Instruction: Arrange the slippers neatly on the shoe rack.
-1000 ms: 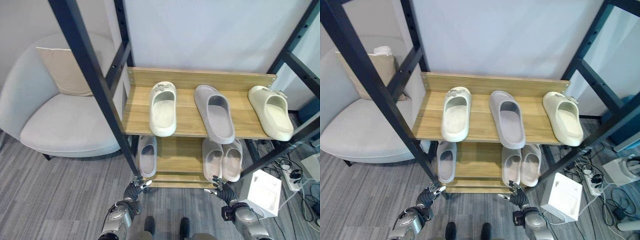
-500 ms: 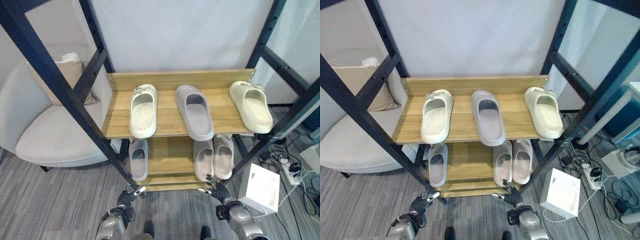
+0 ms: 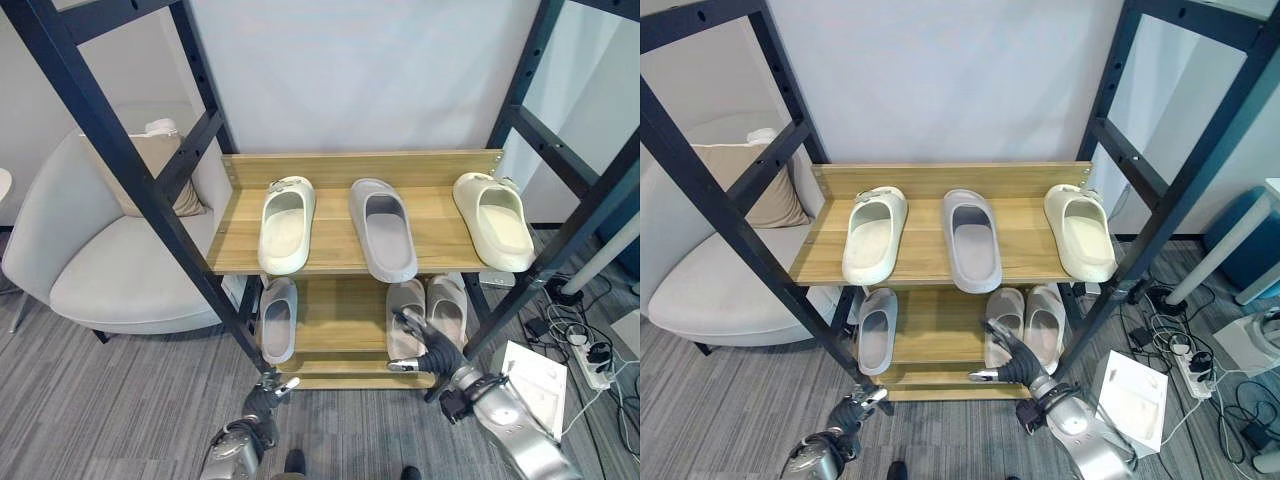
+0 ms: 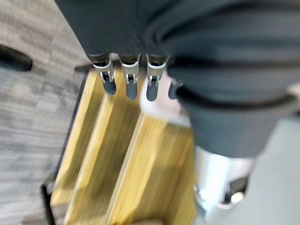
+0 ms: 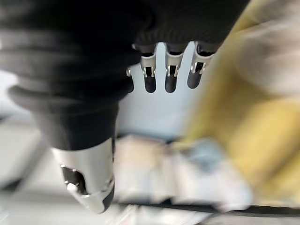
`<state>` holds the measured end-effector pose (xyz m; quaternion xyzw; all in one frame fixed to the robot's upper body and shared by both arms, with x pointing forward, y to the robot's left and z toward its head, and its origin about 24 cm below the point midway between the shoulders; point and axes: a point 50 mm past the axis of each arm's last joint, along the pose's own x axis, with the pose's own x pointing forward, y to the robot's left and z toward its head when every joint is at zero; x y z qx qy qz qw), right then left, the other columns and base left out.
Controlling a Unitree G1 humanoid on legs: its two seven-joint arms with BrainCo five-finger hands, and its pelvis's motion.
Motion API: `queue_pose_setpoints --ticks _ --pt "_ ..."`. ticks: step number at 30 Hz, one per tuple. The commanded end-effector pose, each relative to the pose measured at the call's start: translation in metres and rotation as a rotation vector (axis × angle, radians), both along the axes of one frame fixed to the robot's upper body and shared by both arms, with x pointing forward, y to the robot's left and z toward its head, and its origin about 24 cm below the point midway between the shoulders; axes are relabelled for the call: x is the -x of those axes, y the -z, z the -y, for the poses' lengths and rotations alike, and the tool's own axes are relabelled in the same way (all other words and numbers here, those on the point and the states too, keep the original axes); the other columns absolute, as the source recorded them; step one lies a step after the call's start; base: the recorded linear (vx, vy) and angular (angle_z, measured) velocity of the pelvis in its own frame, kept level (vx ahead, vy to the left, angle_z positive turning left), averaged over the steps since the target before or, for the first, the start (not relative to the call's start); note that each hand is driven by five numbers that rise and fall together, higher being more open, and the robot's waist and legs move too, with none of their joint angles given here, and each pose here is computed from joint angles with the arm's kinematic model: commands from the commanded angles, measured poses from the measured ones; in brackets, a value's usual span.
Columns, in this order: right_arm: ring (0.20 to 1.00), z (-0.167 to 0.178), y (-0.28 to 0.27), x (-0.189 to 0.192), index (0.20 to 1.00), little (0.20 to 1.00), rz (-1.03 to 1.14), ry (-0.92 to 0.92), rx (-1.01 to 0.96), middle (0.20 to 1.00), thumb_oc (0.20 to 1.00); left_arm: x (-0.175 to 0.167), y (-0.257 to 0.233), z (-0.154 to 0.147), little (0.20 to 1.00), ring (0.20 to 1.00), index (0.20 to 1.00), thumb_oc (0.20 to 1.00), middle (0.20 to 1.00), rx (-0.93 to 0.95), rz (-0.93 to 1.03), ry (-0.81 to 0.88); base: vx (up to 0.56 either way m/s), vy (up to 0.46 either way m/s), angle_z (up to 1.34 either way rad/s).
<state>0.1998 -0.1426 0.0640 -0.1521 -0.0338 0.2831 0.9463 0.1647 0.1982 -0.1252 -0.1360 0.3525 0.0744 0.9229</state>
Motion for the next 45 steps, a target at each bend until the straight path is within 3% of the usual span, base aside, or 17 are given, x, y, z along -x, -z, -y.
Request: queue_pose_setpoints --ticks 1,9,11,12,15,25,36,40,45 --pt "1.0 0.016 -0.017 -0.011 1.0 1.0 -0.003 0.0 -0.095 1.0 1.0 -0.031 -0.013 -0.005 1.0 1.0 1.0 1.0 1.0 -0.078 0.059 0.09 -0.01 0.01 0.03" --pt "1.0 0.015 -0.115 -0.025 1.0 1.0 0.333 -0.071 -0.15 1.0 1.0 -0.022 -0.008 -0.009 1.0 1.0 1.0 1.0 1.0 -0.088 0.007 0.079 -0.01 0.01 -0.07" --pt "1.0 0.01 -0.131 -0.038 1.0 1.0 0.455 -0.008 -0.13 1.0 1.0 -0.022 -0.008 -0.007 1.0 1.0 1.0 1.0 1.0 -0.083 0.007 0.075 0.01 0.028 -0.08" --pt "1.0 0.008 -0.152 -0.052 1.0 1.0 0.65 0.117 -0.047 1.0 1.0 -0.023 -0.01 -0.003 1.0 1.0 1.0 1.0 1.0 -0.074 0.02 0.074 0.02 0.028 -0.04" --pt "1.0 -0.004 -0.169 -0.082 1.0 1.0 0.874 0.363 0.025 1.0 1.0 -0.024 -0.014 0.002 1.0 1.0 1.0 1.0 1.0 -0.076 0.06 0.089 0.02 0.056 0.06" --pt "1.0 0.029 -0.146 -0.118 1.0 1.0 0.888 0.745 0.291 1.0 1.0 -0.014 -0.009 0.0 1.0 1.0 1.0 1.0 1.0 -0.102 0.037 0.106 0.02 0.036 0.16" --pt "1.0 0.041 -0.101 -0.151 1.0 1.0 0.626 0.769 0.411 1.0 1.0 -0.016 -0.01 0.003 1.0 1.0 1.0 1.0 1.0 -0.15 0.041 0.167 0.01 0.011 0.01" --pt "1.0 0.035 -0.119 -0.187 1.0 1.0 0.587 0.767 0.478 1.0 1.0 -0.02 -0.009 0.009 1.0 1.0 1.0 1.0 1.0 -0.198 0.031 0.231 0.0 0.0 0.0" --pt "1.0 0.028 -0.126 -0.199 1.0 1.0 0.549 0.77 0.506 1.0 1.0 -0.021 -0.007 0.011 1.0 1.0 1.0 1.0 1.0 -0.233 0.011 0.254 0.0 0.0 0.0"
